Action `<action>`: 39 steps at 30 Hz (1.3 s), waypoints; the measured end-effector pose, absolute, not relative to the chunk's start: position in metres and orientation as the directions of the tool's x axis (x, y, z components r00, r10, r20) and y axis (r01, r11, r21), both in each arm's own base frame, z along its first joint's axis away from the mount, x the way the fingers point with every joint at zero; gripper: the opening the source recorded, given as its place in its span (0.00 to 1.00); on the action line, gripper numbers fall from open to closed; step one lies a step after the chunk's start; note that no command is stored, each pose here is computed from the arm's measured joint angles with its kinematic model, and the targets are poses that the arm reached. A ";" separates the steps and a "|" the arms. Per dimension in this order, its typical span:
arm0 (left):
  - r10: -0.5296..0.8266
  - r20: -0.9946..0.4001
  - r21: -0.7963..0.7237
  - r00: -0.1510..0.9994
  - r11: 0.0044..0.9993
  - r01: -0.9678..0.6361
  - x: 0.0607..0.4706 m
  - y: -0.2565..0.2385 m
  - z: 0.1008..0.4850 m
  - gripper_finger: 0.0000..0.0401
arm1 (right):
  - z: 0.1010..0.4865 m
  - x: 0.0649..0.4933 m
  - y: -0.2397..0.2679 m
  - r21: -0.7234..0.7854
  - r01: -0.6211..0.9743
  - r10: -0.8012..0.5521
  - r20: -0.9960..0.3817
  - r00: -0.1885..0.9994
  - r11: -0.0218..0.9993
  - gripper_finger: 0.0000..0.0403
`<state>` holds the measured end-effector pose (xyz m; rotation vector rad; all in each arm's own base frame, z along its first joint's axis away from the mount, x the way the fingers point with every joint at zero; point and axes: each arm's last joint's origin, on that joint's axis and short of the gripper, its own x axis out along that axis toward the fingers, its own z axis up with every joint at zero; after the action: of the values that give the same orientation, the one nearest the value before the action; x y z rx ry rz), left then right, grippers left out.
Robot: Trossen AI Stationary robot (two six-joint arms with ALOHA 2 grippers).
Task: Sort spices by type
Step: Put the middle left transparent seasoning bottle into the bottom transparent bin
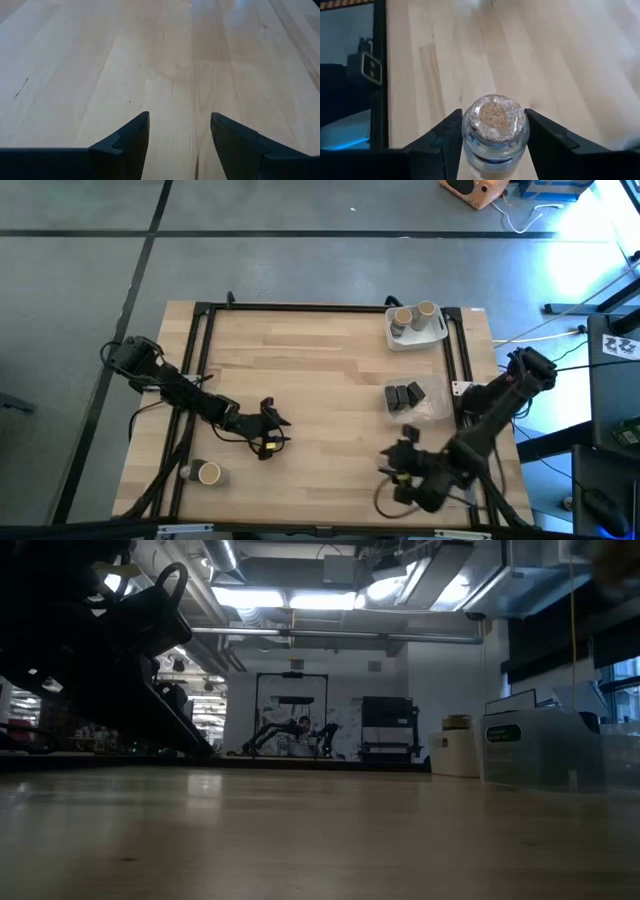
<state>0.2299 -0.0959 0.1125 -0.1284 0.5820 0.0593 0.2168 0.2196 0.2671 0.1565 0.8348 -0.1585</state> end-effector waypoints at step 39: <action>0.074 -0.538 -0.165 0.840 0.968 -0.190 0.230 -0.094 0.113 0.48 | 0.152 0.110 0.298 0.001 0.441 -0.280 -0.770 0.572 0.898 0.45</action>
<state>0.2300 -0.0941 0.1128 -0.2162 0.5576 0.1408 0.1100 0.2983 0.1519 0.2017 0.8636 -0.4262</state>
